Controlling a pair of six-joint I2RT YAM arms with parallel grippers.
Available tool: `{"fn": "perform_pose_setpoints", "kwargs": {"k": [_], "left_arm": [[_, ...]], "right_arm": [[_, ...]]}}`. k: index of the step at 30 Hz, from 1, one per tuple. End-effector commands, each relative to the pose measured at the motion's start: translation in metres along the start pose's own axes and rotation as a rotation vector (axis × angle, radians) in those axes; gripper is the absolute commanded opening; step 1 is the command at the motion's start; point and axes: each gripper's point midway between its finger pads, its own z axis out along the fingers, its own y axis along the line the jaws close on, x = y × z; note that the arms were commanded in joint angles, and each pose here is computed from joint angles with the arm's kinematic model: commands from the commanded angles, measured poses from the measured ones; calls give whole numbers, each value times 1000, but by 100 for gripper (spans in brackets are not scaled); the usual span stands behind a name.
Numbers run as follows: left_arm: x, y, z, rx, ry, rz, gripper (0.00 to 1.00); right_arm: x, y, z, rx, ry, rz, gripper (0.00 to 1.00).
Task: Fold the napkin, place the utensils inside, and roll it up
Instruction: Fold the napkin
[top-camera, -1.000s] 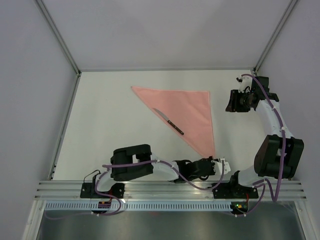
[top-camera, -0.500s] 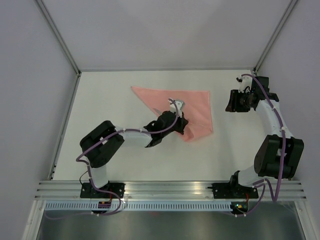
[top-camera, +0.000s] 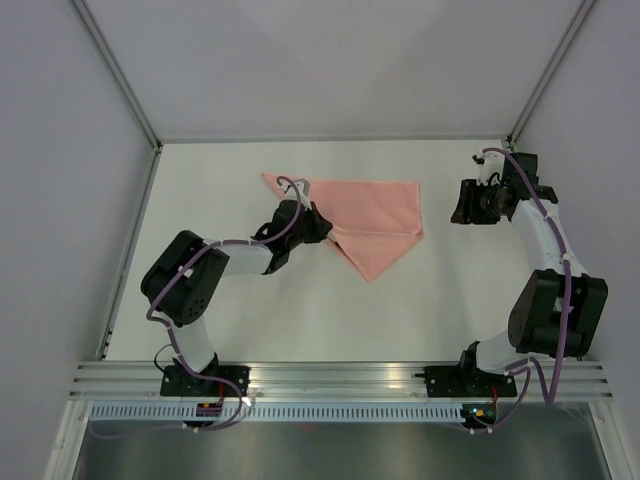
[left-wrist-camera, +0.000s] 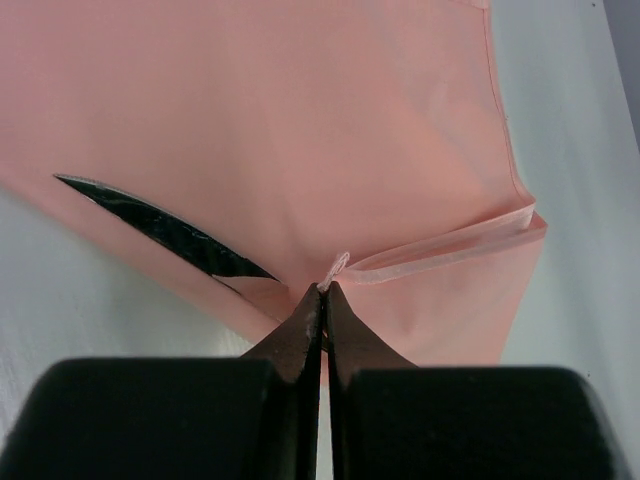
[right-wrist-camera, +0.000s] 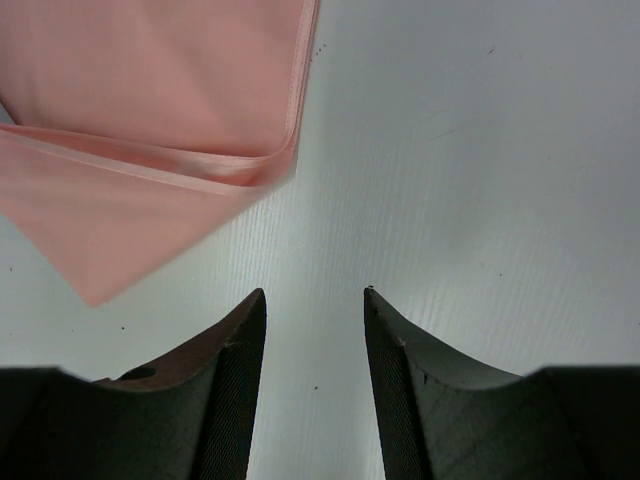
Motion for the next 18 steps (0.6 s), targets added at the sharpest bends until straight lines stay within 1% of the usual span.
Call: {"fn": "perform_pose_setpoints", "kwargs": {"k": [1, 3, 18], "left_arm": [[-18, -8, -7, 46, -23, -57, 2], [-25, -1, -5, 37, -30, -64, 2], [-26, 33, 7, -16, -5, -114, 2]], "right_arm": [[-6, 2, -4, -5, -38, -12, 50], [-6, 3, -4, -6, -37, -12, 50], [-5, 4, -2, -9, -33, -17, 50]]}}
